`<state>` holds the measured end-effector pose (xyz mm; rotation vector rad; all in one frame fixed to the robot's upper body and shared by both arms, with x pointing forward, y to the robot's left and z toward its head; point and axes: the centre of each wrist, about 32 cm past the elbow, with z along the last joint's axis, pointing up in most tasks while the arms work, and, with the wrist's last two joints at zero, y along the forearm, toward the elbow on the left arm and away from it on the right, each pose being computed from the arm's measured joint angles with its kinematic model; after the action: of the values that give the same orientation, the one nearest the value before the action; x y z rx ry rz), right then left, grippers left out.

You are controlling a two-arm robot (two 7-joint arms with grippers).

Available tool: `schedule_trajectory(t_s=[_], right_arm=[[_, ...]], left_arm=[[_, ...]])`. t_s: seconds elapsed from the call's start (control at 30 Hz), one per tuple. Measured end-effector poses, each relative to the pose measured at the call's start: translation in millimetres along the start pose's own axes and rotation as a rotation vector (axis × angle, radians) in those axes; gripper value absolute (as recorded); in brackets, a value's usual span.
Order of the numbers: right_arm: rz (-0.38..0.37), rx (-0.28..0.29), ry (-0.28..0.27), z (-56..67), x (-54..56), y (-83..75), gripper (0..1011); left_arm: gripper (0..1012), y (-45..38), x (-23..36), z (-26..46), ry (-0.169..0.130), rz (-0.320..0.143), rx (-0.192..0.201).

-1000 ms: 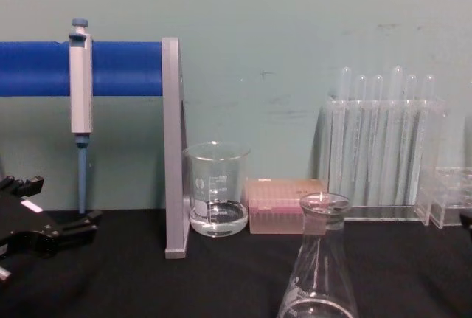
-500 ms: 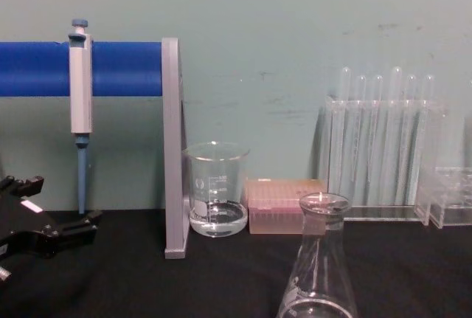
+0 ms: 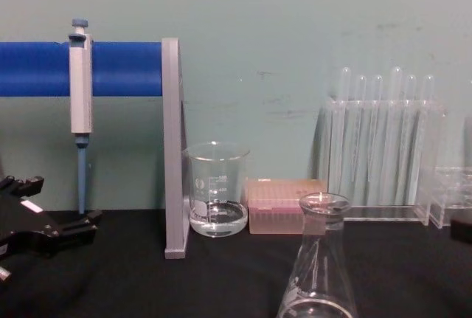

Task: Grasp the erlenmeyer flask with one hand, shake it three times, then place it back.

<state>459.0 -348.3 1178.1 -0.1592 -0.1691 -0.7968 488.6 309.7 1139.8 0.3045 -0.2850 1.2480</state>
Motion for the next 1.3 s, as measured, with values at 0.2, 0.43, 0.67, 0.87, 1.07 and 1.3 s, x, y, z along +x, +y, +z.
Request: schedule_trajectory(t_s=[0.2, 0.43, 0.67, 0.87, 1.07, 1.3], right_arm=[[0.068, 0.018, 0.02, -3.0, 0.7, 10.4, 1000], [0.145, 0.039, 0.044, -8.7, -0.2, 27.8, 1000], [0.208, 0.058, 0.074, -13.2, 0.4, 42.9, 1000], [0.251, 0.068, 0.098, -16.2, 2.6, 56.3, 1000], [0.287, 0.076, 0.123, -20.0, 4.2, 71.1, 1000], [0.322, 0.074, 0.143, -24.7, 4.1, 84.4, 1000]], left_arm=[[1001, 0.0, 0.0, 0.0, 0.0, 0.0, 0.0], [1001, 0.0, 0.0, 0.0, 0.0, 0.0, 0.0], [1001, 0.0, 0.0, 0.0, 0.0, 0.0, 0.0], [1001, 0.0, 0.0, 0.0, 0.0, 0.0, 0.0], [1001, 0.0, 0.0, 0.0, 0.0, 0.0, 0.0], [1001, 0.0, 0.0, 0.0, 0.0, 0.0, 0.0]])
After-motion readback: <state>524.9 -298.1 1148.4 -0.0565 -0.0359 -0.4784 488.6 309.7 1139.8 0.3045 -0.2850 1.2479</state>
